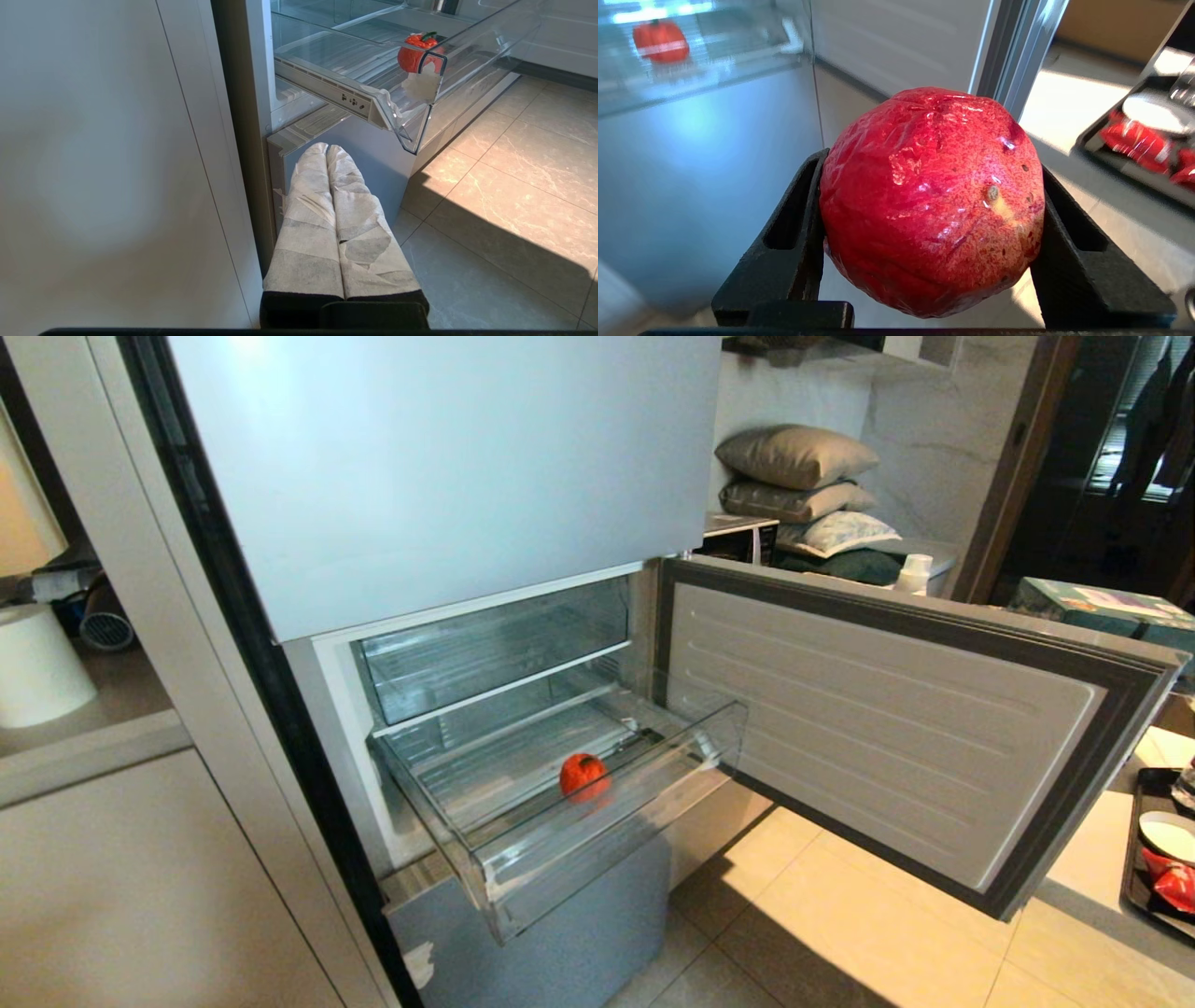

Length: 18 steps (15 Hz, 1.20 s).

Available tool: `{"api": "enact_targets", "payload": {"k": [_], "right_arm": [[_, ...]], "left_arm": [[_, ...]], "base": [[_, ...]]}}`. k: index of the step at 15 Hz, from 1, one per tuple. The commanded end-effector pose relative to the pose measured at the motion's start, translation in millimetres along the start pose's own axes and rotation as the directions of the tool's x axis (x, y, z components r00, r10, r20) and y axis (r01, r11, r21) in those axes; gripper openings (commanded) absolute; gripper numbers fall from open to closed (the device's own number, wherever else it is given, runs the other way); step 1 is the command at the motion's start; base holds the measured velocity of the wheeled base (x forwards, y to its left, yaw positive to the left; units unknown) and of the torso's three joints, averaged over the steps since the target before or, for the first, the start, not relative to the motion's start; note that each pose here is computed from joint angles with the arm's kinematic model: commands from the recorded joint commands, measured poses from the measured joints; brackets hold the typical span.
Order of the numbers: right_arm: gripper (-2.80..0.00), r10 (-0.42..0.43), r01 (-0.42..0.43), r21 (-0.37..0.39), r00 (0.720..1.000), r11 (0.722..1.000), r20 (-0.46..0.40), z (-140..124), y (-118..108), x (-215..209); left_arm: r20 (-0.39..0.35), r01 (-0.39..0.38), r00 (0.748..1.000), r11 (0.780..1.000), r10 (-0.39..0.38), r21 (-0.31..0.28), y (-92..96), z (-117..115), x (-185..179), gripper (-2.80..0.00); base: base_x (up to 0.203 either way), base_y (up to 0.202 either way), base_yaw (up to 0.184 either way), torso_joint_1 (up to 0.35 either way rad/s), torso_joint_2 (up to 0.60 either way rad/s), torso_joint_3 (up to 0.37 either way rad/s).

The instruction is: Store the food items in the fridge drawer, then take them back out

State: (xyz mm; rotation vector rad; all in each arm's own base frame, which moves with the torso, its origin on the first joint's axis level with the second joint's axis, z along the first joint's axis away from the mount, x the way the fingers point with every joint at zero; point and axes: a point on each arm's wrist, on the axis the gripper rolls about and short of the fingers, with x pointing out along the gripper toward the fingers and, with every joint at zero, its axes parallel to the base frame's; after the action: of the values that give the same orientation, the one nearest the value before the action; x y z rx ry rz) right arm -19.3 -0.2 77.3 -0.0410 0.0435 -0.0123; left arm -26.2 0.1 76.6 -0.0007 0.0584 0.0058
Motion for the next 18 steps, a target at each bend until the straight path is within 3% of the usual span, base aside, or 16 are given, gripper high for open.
{"api": "enact_targets", "payload": {"k": [1, 7, 18], "right_arm": [[-2.80, 0.001, -0.001, 0.004, 0.999, 1.000, 0.036, -3.0, -0.1, -3.3], [-2.80, -0.001, 0.000, 0.015, 0.999, 1.000, 0.036, -3.0, -0.2, -3.3], [-2.80, 0.001, -0.002, 0.018, 0.999, 1.000, 0.036, -3.0, -0.1, -3.3]], "left_arm": [[0.000, 0.000, 1.000, 1.000, 0.000, 0.001, 0.0, 0.0, 0.0, -2.80], [0.000, 0.000, 1.000, 1.000, 0.000, -0.001, 0.0, 0.0, 0.0, -2.80], [0.000, 0.000, 1.000, 1.000, 0.000, -0.001, 0.0, 0.0, 0.0, -2.80]], "base": [[0.000, 0.000, 0.000, 0.000, 0.00, 0.000], [0.001, -0.002, 0.015, 0.000, 0.00, 0.000], [0.000, -0.008, 0.173, 0.002, 0.00, 0.002]]}}
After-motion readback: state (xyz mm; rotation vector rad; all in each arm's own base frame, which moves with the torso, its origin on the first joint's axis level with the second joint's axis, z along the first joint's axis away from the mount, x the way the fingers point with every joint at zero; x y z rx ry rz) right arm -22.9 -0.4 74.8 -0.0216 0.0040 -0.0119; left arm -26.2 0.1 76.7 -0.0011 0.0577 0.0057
